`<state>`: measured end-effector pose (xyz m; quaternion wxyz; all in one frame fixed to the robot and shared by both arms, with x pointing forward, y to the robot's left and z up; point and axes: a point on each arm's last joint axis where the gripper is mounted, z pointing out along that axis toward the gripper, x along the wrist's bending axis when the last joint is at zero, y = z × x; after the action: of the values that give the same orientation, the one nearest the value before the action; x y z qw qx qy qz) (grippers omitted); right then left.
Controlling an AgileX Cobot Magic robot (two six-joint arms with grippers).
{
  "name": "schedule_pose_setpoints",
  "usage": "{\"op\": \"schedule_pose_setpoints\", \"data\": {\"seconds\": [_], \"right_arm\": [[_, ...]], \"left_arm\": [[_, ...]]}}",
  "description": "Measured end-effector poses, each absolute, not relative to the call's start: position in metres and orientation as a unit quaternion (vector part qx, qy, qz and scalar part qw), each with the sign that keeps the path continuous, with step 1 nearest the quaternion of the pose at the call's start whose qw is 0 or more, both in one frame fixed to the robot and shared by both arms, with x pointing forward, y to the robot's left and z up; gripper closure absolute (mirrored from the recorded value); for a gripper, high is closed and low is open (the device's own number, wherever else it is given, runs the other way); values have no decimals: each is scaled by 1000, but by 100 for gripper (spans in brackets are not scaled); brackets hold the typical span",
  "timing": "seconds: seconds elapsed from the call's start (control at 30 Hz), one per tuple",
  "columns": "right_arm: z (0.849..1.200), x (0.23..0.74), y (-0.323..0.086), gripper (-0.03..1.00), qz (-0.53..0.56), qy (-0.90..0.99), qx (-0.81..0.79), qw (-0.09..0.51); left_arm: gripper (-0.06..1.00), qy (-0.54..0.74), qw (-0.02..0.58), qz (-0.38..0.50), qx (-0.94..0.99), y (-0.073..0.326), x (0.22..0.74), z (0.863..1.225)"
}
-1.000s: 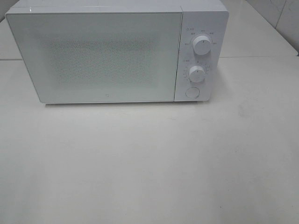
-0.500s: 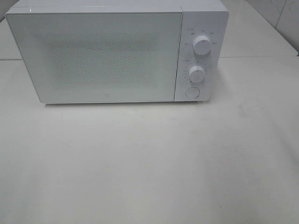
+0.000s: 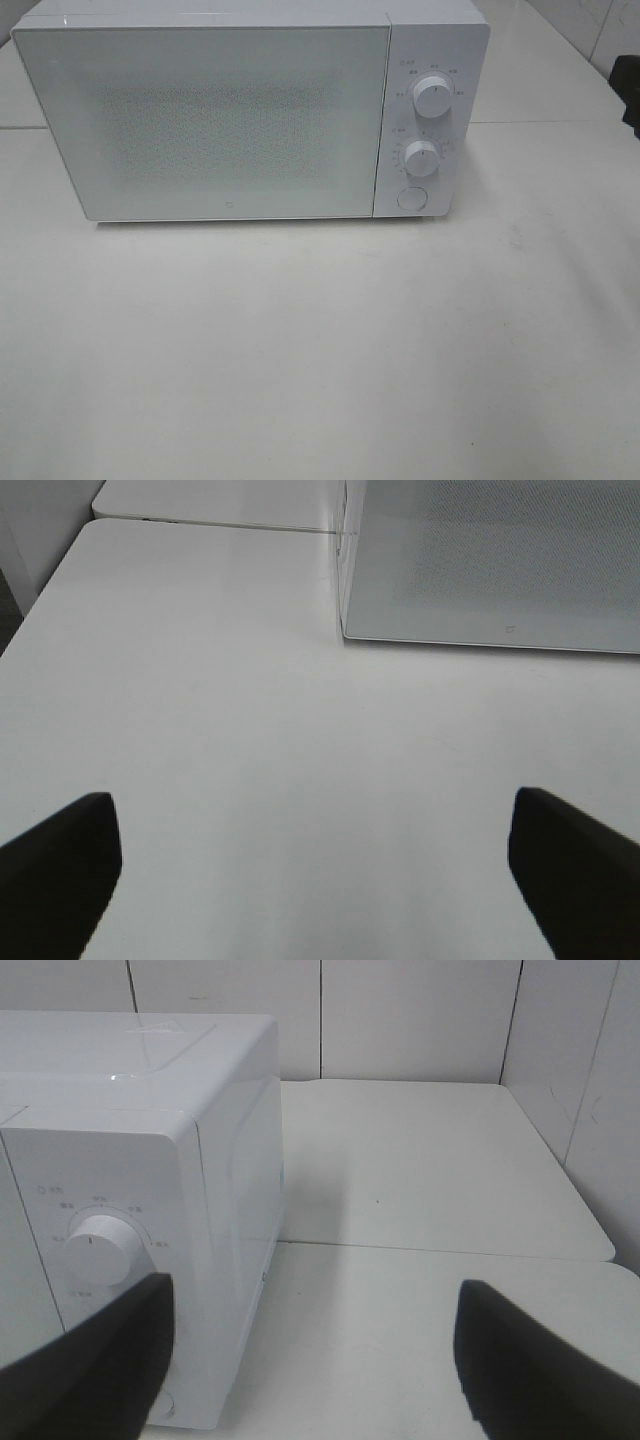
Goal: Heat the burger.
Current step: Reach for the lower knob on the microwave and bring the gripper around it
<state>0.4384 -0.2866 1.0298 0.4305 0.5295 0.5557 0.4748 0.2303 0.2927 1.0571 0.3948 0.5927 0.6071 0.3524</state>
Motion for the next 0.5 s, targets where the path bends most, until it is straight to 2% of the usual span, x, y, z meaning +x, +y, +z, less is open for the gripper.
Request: {"op": "schedule_pose_setpoints", "data": {"seconds": [0.17, 0.5], "right_arm": [[1008, 457, -289, 22, 457, 553, 542, 437], [977, 459, -287, 22, 441, 518, 558, 474]], "left_arm": [[-3, 607, 395, 352, 593, 293, 230, 1057], [-3, 607, 395, 352, 593, 293, 230, 1057]]}}
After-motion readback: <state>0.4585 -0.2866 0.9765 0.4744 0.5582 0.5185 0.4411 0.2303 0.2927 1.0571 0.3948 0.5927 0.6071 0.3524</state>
